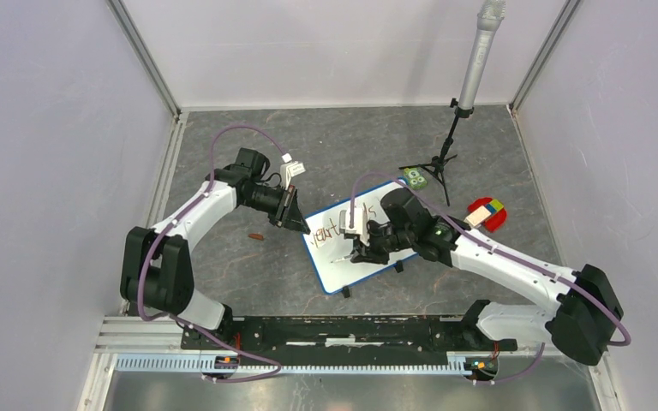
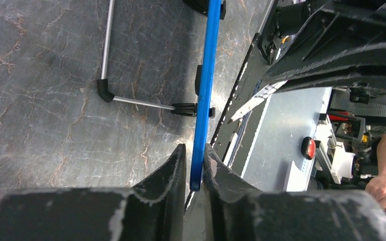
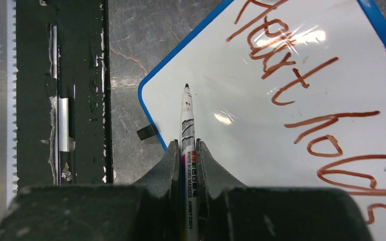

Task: Write a sentence on the whiteboard

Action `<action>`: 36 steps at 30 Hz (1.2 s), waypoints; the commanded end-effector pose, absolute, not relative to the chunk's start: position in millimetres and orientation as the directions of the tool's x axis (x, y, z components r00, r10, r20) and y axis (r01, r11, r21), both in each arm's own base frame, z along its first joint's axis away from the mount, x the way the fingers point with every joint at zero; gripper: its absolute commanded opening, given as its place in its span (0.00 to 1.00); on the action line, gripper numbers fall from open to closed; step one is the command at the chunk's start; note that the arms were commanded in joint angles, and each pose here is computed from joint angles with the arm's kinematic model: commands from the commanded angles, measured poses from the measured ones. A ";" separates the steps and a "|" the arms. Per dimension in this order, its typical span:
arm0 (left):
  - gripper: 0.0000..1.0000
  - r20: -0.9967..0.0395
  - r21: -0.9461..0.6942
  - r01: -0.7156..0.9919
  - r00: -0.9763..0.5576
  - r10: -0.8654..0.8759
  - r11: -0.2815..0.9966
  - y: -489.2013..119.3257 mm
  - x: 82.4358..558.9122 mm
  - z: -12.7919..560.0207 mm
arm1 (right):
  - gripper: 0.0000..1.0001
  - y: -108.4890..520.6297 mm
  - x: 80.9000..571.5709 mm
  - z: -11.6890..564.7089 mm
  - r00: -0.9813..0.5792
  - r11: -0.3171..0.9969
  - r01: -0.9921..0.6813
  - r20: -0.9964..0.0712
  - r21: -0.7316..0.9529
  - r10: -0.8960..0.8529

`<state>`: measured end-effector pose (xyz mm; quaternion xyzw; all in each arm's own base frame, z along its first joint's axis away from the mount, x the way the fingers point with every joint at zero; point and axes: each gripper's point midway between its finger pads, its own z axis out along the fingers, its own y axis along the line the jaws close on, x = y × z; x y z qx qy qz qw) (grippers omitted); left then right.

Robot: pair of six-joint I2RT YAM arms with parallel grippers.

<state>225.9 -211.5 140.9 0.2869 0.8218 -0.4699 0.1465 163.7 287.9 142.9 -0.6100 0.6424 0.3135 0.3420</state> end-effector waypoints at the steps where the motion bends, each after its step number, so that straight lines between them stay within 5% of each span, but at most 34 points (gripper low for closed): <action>1: 0.21 -0.528 -0.688 0.619 -0.785 0.324 0.378 -217.2 235.4 149.7 | 0.00 307.7 165.8 162.4 0.034 0.037 -0.997 -0.849 -0.062 -0.527; 14: 0.03 -0.520 -0.684 0.613 -0.790 0.325 0.394 -216.3 238.1 147.0 | 0.00 321.1 176.4 166.6 0.036 0.092 -0.991 -0.850 -0.099 -0.525; 36: 0.02 -0.527 -0.677 0.620 -0.784 0.328 0.396 -215.2 236.7 147.2 | 0.00 313.5 178.4 142.6 0.040 0.103 -0.987 -0.812 -0.122 -0.582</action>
